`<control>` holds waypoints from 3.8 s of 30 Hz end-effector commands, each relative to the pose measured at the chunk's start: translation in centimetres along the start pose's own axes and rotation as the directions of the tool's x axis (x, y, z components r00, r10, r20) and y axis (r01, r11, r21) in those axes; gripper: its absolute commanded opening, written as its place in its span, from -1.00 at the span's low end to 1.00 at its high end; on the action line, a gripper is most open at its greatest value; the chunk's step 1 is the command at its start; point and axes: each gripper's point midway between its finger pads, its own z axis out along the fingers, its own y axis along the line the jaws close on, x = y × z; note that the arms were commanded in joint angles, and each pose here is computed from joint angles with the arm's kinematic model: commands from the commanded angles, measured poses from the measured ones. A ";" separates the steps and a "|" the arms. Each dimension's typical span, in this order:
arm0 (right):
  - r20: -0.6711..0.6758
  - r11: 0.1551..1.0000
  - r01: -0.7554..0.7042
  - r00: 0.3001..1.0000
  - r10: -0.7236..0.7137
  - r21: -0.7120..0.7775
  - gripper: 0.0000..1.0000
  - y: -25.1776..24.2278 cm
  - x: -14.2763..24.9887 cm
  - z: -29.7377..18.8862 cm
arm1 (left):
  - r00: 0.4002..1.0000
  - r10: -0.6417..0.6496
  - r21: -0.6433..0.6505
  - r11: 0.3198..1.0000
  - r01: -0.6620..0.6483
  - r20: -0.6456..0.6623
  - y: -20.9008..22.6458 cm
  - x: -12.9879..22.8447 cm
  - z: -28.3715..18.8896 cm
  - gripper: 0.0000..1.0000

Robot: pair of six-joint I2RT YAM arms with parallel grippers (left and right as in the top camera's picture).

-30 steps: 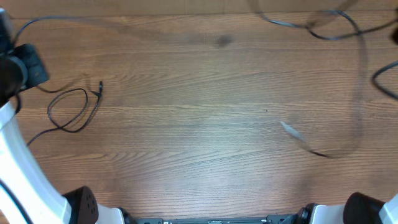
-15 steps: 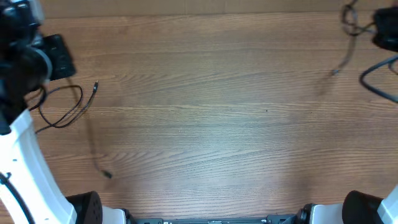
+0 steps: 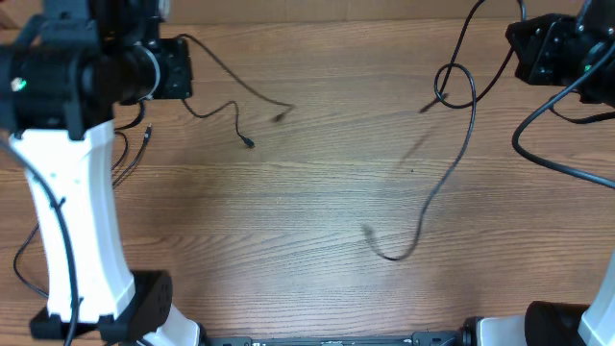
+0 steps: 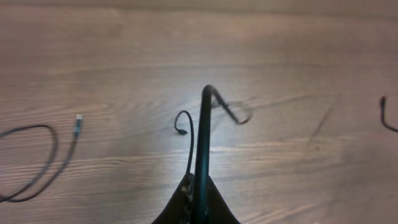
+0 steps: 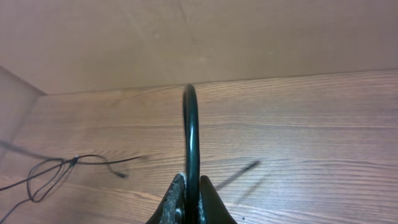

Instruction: Untangle cables

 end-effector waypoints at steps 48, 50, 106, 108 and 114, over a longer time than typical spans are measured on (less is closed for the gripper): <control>0.177 0.826 0.373 0.928 -0.328 -0.422 -0.92 14.7 3.1 -8.8 | 0.831 0.484 0.847 0.287 -0.448 0.276 -23.0 4.0 2.5 0.93; 0.182 0.823 0.375 0.927 -0.328 -0.427 -0.92 14.8 3.1 -9.0 | 0.822 0.509 0.833 0.315 -0.454 0.255 -23.3 4.4 3.3 0.85; 0.185 0.849 0.377 0.926 -0.330 -0.370 -0.92 14.0 2.3 -7.9 | 0.849 0.517 0.772 0.494 -0.399 0.108 -23.9 5.2 5.3 0.78; 0.180 0.850 0.374 0.927 -0.330 -0.371 -0.92 14.0 2.3 -7.6 | 0.853 0.511 0.768 0.502 -0.398 0.108 -23.5 5.0 5.1 0.79; 0.178 0.850 0.374 0.927 -0.330 -0.371 -0.92 13.9 2.3 -7.5 | 0.860 0.497 0.758 0.515 -0.401 0.118 -22.7 4.4 4.7 0.78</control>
